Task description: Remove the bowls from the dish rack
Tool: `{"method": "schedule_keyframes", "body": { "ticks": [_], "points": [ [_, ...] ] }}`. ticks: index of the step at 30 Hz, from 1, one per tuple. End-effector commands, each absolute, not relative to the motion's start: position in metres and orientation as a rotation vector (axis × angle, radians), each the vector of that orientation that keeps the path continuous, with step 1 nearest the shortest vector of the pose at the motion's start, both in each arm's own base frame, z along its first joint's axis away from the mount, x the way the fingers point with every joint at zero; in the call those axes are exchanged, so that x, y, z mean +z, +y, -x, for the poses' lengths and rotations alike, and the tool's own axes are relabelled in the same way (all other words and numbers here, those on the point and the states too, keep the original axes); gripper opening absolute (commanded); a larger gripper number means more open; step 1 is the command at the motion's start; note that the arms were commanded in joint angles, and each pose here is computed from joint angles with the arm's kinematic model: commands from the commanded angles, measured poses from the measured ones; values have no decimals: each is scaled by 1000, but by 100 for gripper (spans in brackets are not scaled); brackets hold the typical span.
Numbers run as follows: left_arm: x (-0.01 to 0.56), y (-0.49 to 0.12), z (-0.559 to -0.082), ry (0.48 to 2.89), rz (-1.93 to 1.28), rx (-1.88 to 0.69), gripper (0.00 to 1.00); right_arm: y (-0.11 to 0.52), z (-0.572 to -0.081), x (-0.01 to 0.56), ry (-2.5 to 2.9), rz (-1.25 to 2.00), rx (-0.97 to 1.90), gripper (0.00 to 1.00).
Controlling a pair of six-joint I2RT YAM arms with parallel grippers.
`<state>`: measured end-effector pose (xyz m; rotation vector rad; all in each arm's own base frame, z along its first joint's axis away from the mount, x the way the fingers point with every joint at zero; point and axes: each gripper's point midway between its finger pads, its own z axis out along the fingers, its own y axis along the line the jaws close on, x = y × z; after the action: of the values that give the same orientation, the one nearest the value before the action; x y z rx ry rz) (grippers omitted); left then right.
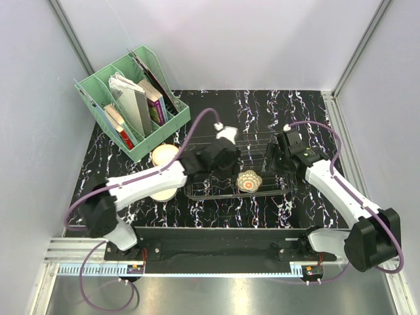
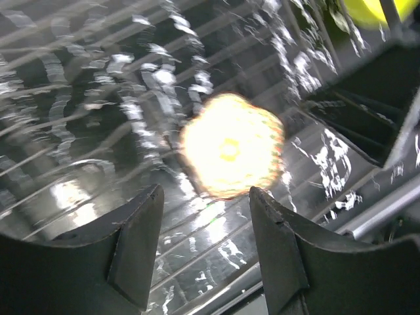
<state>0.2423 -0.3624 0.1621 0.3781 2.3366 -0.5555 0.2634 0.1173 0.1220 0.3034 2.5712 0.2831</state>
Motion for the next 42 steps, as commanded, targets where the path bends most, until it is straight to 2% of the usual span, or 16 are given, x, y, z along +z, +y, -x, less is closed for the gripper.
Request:
{"method": "schedule_keyframes", "body": {
  "ticks": [1, 10, 16, 21, 33, 36, 40, 42],
  "points": [
    [194, -328, -256, 2232, -171, -554, 59, 132, -278, 128, 2559, -262, 345, 73],
    [169, -273, -240, 2230, 79, -680, 59, 145, -275, 108, 2636, -253, 402, 70],
    [159, -272, -237, 2271, 74, -659, 59, 148, -273, 91, 2682, -264, 408, 67],
    [157, -276, -236, 2283, 75, -674, 58, 148, -270, 79, 2708, -284, 408, 60],
    [150, -274, -233, 2293, 83, -677, 58, 150, -264, 54, 2772, -313, 399, 59],
    [149, -275, -233, 2290, 83, -682, 58, 152, -266, 52, 2767, -332, 412, 52],
    [145, -275, -232, 2301, 74, -677, 58, 151, -267, 54, 2750, -335, 404, 32],
    [144, -274, -232, 2301, 75, -672, 58, 149, -268, 59, 2728, -335, 404, 18]
  ]
}}
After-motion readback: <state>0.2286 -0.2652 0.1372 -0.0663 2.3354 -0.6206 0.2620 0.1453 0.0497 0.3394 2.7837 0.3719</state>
